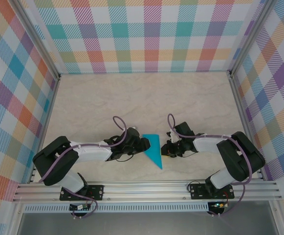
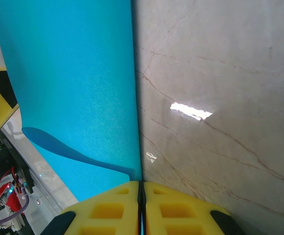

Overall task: Fold a paper plane with a square sheet of paper (pick it up from the middle)
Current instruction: Fold the wing for the fifth time at the center of the table.

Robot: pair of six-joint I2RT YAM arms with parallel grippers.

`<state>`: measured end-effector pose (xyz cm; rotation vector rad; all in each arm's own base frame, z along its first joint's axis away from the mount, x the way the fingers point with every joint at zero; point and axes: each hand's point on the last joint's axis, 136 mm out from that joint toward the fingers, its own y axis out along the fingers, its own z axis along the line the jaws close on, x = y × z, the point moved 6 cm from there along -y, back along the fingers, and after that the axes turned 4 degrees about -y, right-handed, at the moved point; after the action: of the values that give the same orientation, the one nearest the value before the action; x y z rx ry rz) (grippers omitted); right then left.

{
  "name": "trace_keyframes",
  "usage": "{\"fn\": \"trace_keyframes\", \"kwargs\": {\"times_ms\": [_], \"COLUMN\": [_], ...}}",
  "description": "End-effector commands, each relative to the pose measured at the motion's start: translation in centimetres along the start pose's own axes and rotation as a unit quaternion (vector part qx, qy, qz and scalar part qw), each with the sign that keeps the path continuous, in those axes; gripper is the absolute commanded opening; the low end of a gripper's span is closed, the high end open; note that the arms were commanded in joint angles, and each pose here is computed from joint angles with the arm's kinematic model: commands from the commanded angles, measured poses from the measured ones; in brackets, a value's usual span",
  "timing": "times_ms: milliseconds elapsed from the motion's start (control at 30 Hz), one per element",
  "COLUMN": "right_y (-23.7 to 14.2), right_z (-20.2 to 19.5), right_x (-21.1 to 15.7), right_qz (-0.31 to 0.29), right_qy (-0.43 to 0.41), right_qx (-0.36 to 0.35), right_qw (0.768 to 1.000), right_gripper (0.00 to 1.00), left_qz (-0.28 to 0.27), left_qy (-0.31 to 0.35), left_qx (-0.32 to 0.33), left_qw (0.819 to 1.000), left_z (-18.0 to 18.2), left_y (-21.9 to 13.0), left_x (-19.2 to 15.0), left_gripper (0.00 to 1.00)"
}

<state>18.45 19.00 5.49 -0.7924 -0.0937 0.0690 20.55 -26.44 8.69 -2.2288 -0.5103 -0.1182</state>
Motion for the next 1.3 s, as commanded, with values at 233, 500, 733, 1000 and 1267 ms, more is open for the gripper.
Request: {"fn": "trace_keyframes", "kwargs": {"times_ms": [233, 500, 733, 1000, 1267], "right_y": [0.5, -2.0, -4.4, -4.3, -1.7], "right_z": [-0.8, 0.2, 3.2, 5.3, 3.8], "right_x": [-0.2, 0.1, -0.1, -0.1, 0.6], "right_qz": [0.006, -0.03, -0.067, -0.046, -0.009], "right_qy": [0.001, -0.01, -0.056, -0.08, -0.051], "right_qx": [-0.023, -0.049, 0.009, 0.083, 0.08], "right_qw": [1.0, 0.998, 0.996, 0.992, 0.995], "right_gripper": [0.1, 0.17, 0.17, 0.16, 0.1], "left_qz": [0.02, 0.012, 0.009, 0.009, 0.011], "left_qy": [0.004, 0.002, 0.002, 0.002, 0.0], "left_qx": [-0.05, -0.039, -0.033, -0.035, -0.033], "left_qw": [0.999, 0.999, 0.999, 0.999, 0.999], "left_z": [-1.9, -1.9, -1.7, -2.0, -2.0], "left_y": [1.3, 1.2, 1.2, 1.2, 1.4], "left_x": [-0.9, -0.7, -0.6, -0.5, -0.6], "left_gripper": [0.41, 0.28, 0.25, 0.25, 0.25]}}
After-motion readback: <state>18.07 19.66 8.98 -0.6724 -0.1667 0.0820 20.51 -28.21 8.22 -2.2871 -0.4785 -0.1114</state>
